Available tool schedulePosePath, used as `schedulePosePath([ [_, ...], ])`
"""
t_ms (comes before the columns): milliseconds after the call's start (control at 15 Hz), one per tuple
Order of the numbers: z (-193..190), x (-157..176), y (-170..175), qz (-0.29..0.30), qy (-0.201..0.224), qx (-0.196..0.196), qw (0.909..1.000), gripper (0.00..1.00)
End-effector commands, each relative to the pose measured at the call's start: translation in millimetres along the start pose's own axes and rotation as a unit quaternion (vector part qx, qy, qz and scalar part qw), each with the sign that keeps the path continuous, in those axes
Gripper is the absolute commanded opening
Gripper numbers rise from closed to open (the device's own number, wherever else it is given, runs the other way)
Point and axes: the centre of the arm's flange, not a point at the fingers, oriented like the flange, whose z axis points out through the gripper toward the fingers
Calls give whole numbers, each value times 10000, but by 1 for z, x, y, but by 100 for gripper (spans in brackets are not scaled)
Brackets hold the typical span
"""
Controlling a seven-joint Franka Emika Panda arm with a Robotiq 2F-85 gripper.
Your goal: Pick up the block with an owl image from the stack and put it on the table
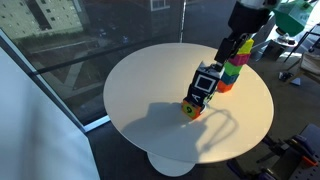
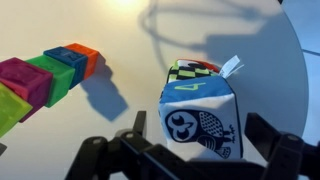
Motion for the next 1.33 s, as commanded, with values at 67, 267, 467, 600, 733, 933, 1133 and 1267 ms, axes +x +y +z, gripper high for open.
schedulePosePath([
  [67, 9, 6, -2, 1, 39, -152, 9999, 100],
  [267, 15, 7, -2, -29, 24, -135, 9999, 100],
  [467, 19, 7, -2, -45, -1, -98, 9999, 100],
  [600, 21, 8, -2, -50, -19, -75, 10000, 100],
  [733, 23, 8, -2, -46, -39, -58, 10000, 100],
  [933, 27, 8, -1, -45, -78, -35, 10000, 100],
  [1133, 29, 9, 0, -42, -102, -33, 9999, 100],
  [1267, 31, 9, 0, -37, -123, -25, 9999, 100],
])
